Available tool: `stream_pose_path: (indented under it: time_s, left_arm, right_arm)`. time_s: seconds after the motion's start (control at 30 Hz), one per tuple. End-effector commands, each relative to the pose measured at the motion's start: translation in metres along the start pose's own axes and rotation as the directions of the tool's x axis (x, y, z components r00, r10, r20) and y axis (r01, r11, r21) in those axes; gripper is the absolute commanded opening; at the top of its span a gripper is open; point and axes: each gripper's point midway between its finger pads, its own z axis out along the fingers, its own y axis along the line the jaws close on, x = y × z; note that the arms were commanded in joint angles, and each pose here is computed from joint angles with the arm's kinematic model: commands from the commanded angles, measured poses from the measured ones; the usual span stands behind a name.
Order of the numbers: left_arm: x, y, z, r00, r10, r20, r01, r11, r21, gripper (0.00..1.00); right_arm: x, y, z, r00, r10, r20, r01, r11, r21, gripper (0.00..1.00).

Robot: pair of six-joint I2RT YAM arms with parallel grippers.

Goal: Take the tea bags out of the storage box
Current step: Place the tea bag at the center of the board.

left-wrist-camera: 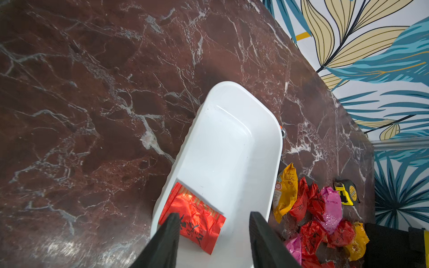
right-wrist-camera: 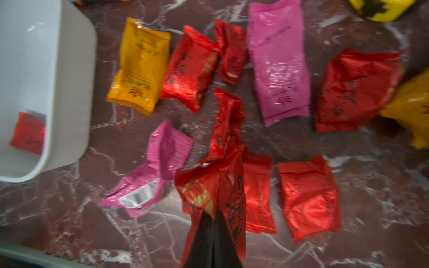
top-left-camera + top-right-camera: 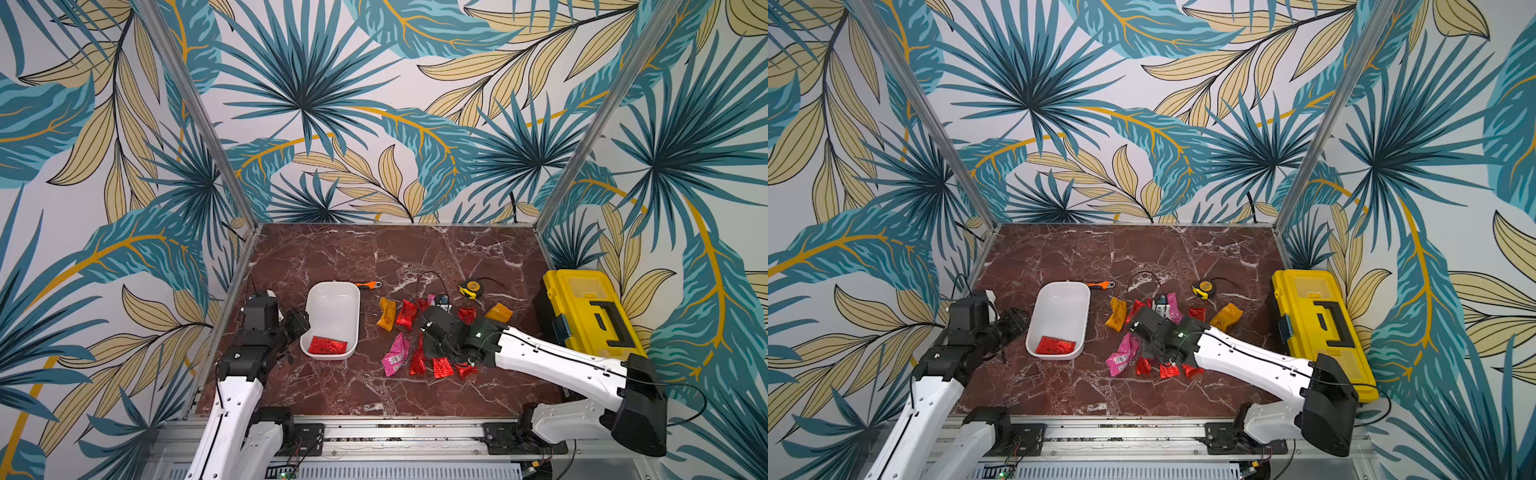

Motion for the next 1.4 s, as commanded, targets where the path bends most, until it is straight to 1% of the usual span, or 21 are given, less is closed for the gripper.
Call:
stream_pose_path:
  time_s: [0.0, 0.1, 0.23, 0.37, 0.43, 0.53, 0.67, 0.77, 0.83, 0.87, 0.93, 1.0, 1.07, 1.1, 1.13, 1.23, 1.3, 1.33, 1.37]
  left_arm:
    - [-0.009, -0.018, -0.004, 0.998, 0.064, 0.015, -0.064, 0.997, 0.038, 0.54]
    - [-0.008, -0.022, 0.000, 0.996, 0.087, 0.008, -0.087, 0.996, 0.034, 0.54]
    - [-0.007, -0.028, 0.007, 0.995, 0.097, -0.004, -0.097, 0.994, 0.040, 0.54]
    - [-0.007, -0.033, 0.012, 0.994, 0.108, -0.017, -0.107, 0.993, 0.045, 0.54]
    - [-0.008, -0.033, 0.013, 0.993, 0.113, -0.017, -0.112, 0.993, 0.044, 0.54]
    - [-0.010, -0.033, 0.016, 0.993, 0.120, -0.015, -0.119, 0.992, 0.036, 0.54]
    - [-0.011, -0.032, 0.019, 0.992, 0.123, -0.014, -0.123, 0.992, 0.025, 0.54]
    - [-0.011, -0.031, 0.022, 0.992, 0.123, -0.015, -0.123, 0.992, 0.019, 0.54]
    - [-0.013, -0.029, 0.023, 0.992, 0.123, -0.009, -0.123, 0.992, 0.007, 0.54]
    - [-0.013, -0.028, 0.023, 0.992, 0.123, -0.006, -0.123, 0.992, 0.001, 0.54]
    - [-0.016, -0.025, 0.024, 0.993, 0.120, 0.009, -0.120, 0.993, -0.018, 0.57]
    - [-0.021, -0.022, 0.023, 0.993, 0.112, 0.032, -0.111, 0.993, -0.041, 0.60]
    - [-0.027, -0.017, 0.023, 0.992, 0.104, 0.065, -0.100, 0.993, -0.069, 0.63]
    - [-0.031, -0.014, 0.022, 0.991, 0.097, 0.088, -0.089, 0.992, -0.087, 0.65]
    - [-0.039, -0.007, 0.021, 0.987, 0.090, 0.133, -0.072, 0.989, -0.131, 0.67]
    - [-0.058, 0.000, 0.020, 0.964, 0.101, 0.246, -0.059, 0.983, -0.176, 0.72]
    - [-0.072, 0.003, 0.021, 0.940, 0.118, 0.321, -0.055, 0.978, -0.200, 0.77]
    - [-0.078, 0.004, 0.022, 0.925, 0.136, 0.354, -0.063, 0.976, -0.210, 0.81]
    - [-0.083, 0.005, 0.022, 0.914, 0.150, 0.378, -0.067, 0.972, -0.224, 0.85]
  right_arm:
    - [0.020, -0.059, -0.003, 0.996, -0.060, -0.059, 0.070, 0.978, 0.196, 0.05]
    - [0.028, -0.092, -0.005, 0.994, -0.059, -0.096, 0.086, 0.951, 0.299, 0.07]
    - [0.033, -0.126, 0.001, 0.993, 0.029, -0.116, 0.015, 0.930, 0.367, 0.07]
    - [0.028, -0.147, 0.008, 0.992, 0.067, -0.106, -0.014, 0.902, 0.432, 0.08]
    - [0.027, -0.152, 0.015, 0.990, 0.088, -0.107, -0.032, 0.899, 0.436, 0.08]
    - [0.029, -0.148, 0.029, 0.985, 0.113, -0.131, -0.053, 0.916, 0.398, 0.08]
    - [0.038, -0.149, 0.046, 0.977, 0.119, -0.178, -0.038, 0.915, 0.403, 0.09]
    - [0.039, -0.149, 0.051, 0.976, 0.119, -0.183, -0.036, 0.914, 0.404, 0.18]
    - [0.037, -0.150, 0.050, 0.977, 0.116, -0.176, -0.036, 0.915, 0.403, 0.28]
    - [0.036, -0.150, 0.048, 0.979, 0.115, -0.170, -0.039, 0.916, 0.399, 0.30]
    - [0.034, -0.150, 0.042, 0.981, 0.118, -0.155, -0.050, 0.920, 0.388, 0.37]
    - [0.030, -0.150, 0.034, 0.983, 0.129, -0.133, -0.071, 0.925, 0.374, 0.41]
    - [0.018, -0.148, 0.021, 0.988, 0.134, -0.078, -0.100, 0.933, 0.346, 0.45]
    - [0.010, -0.148, 0.013, 0.990, 0.135, -0.034, -0.116, 0.937, 0.330, 0.50]
    - [-0.001, -0.148, 0.004, 0.990, 0.137, 0.018, -0.136, 0.939, 0.317, 0.58]
    - [-0.035, -0.155, -0.019, 0.979, 0.121, 0.167, -0.168, 0.938, 0.305, 0.76]
    - [-0.056, -0.163, -0.024, 0.964, 0.119, 0.237, -0.190, 0.934, 0.303, 0.79]
    - [-0.066, -0.169, -0.024, 0.953, 0.137, 0.269, -0.217, 0.930, 0.298, 0.82]
    - [-0.074, -0.175, -0.023, 0.944, 0.155, 0.293, -0.242, 0.925, 0.292, 0.83]
